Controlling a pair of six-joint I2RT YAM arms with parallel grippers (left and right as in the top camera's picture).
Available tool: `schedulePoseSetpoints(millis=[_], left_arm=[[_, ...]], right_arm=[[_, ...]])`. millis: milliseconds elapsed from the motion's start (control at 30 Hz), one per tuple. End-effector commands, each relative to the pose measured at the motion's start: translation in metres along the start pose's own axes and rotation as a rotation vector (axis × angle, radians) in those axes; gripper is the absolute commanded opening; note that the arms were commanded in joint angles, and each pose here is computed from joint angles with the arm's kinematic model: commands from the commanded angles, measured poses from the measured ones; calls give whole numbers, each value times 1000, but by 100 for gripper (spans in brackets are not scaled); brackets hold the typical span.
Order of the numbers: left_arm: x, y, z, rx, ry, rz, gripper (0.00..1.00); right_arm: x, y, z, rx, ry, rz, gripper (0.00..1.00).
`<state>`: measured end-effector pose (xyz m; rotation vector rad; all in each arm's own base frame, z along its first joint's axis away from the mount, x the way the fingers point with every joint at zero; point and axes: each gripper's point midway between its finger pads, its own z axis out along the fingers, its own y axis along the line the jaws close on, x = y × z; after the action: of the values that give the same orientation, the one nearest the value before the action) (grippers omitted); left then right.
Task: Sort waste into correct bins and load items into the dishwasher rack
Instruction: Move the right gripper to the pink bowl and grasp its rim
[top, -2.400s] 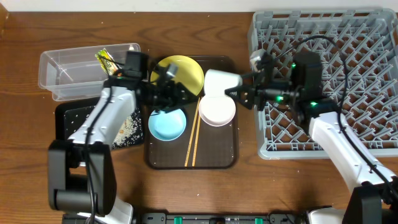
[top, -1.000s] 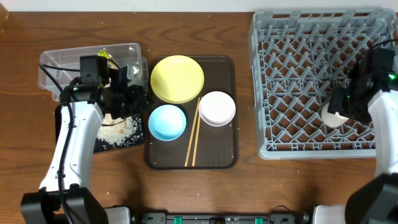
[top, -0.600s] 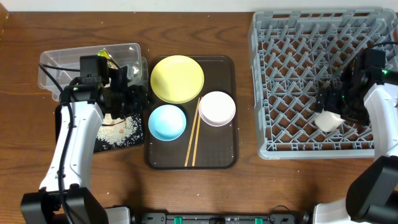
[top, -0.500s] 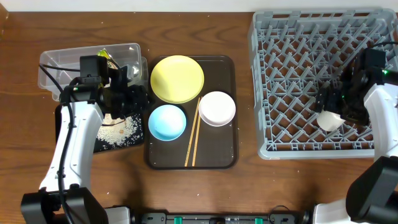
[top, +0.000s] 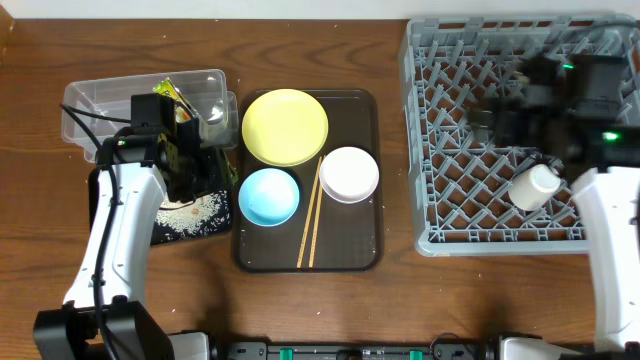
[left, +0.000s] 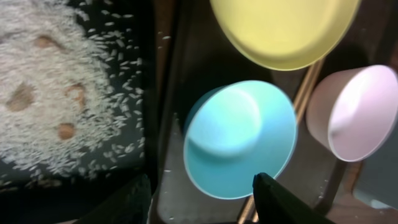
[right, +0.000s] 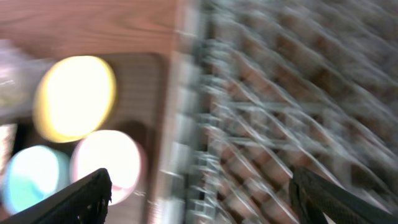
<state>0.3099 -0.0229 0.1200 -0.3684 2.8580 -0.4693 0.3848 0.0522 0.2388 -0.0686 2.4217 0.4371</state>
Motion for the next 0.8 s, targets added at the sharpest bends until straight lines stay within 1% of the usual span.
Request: schedulePoseSetpoints(millis=[0,100,233,300,433,533,633,700,767], left_arm=[[-3,9,-6,-53,-22,-2,56],[-3,9,-6,-53,-21,-2,57],[-3,11,-6,-64,-22,-2,60],[-3,10,-6,-63,-22,-2,60],[-2,11,-6,-64,-19,-3,60],[-2,11,-6,-64,-20,-3,60],[-2,11,-5,-64,-19,-3,60],[-2,11,-5,-64,-18,-3,60],[-1,11,-5,-64,-17,-3,60]], right_arm=[[6,62,18,-159,30,-123,89],[15,90,40,-175,61,-195,89],[40,116,76,-169,143,-267,88],[56,123,96,-147,196,-287,87],[85,119,132,-51,287,-267,83],[106,115,153,-13,354,-250,75],[130,108,173,18,429,-222,60],[135,104,177,36,446,-210,60],[142,97,184,63,468,-204,55]])
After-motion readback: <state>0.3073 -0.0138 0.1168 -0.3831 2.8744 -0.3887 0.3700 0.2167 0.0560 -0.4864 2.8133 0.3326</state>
